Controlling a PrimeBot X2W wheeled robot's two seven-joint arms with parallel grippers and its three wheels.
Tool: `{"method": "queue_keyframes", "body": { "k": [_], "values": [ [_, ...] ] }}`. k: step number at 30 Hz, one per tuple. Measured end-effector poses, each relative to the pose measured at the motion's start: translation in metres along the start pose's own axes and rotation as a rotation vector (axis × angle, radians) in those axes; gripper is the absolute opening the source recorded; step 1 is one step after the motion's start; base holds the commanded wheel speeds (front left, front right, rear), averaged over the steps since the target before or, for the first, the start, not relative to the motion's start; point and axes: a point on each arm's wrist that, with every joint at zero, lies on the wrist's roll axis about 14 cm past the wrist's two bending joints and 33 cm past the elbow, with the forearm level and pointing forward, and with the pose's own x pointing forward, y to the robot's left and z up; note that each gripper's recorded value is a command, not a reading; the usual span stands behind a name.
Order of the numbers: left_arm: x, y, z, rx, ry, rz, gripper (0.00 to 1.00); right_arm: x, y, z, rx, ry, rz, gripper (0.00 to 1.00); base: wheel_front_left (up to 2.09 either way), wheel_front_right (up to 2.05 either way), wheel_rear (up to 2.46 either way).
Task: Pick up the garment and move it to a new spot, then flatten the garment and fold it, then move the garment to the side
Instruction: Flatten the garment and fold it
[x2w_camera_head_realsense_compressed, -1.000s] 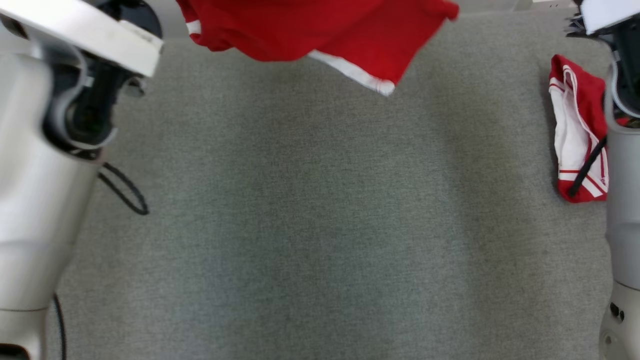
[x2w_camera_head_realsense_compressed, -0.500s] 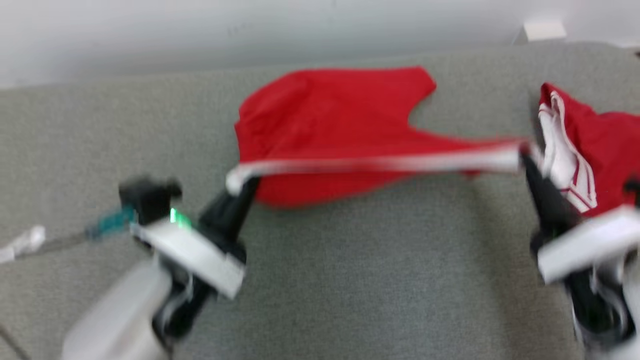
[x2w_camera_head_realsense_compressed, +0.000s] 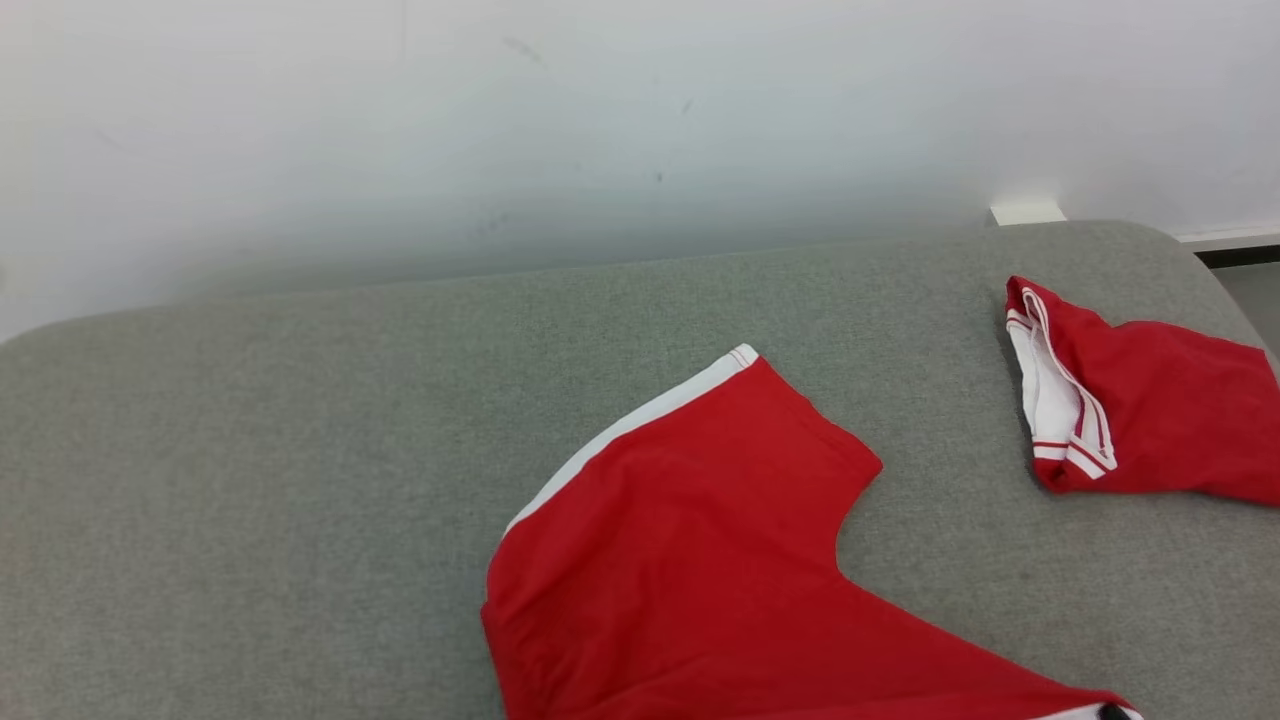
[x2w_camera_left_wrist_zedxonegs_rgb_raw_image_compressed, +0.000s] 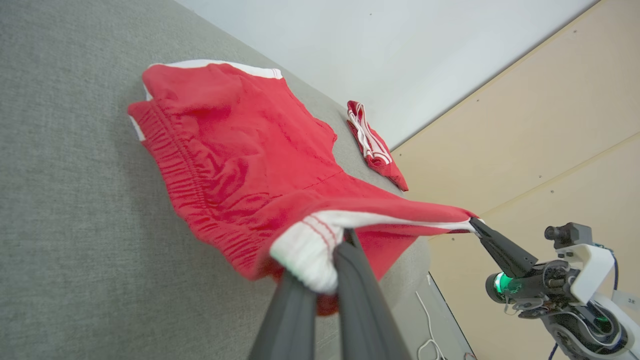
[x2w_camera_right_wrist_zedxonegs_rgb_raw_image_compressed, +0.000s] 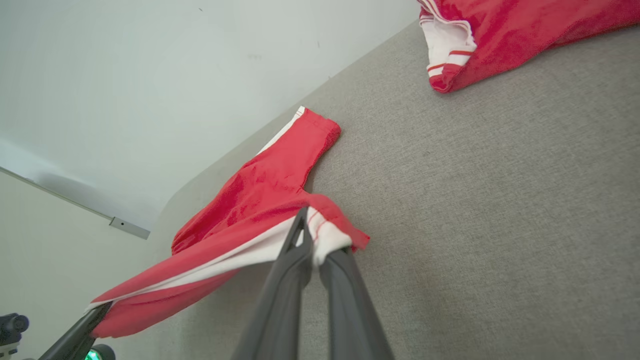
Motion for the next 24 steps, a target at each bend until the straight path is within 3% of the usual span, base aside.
{"method": "queue_keyframes", "body": {
  "k": [4, 8, 15, 20, 24],
  "values": [
    [-0.008, -0.001, 0.008, -0.072, -0.03, 0.026, 0.0, -0.007, 0.003, 0.001, -0.008, 0.03, 0.0, 0.0, 0.0, 0.0, 0.0],
    [-0.003, 0.005, 0.012, -0.115, -0.027, 0.042, 0.0, 0.014, 0.007, 0.008, -0.071, 0.071, 0.019, 0.0, 0.0, 0.0, 0.0],
    [0.034, 0.026, 0.046, -0.157, -0.088, 0.056, 0.0, 0.1, 0.033, 0.026, -0.203, 0.161, 0.122, 0.0, 0.0, 0.0, 0.0],
    [0.063, 0.04, 0.064, -0.26, -0.122, 0.076, 0.0, 0.166, 0.048, 0.021, -0.287, 0.269, 0.156, 0.0, 0.0, 0.0, 0.0],
    [0.084, 0.07, 0.073, -0.264, -0.137, 0.152, 0.0, 0.213, 0.055, 0.011, -0.324, 0.343, 0.167, 0.0, 0.0, 0.0, 0.0]
  ]
}}
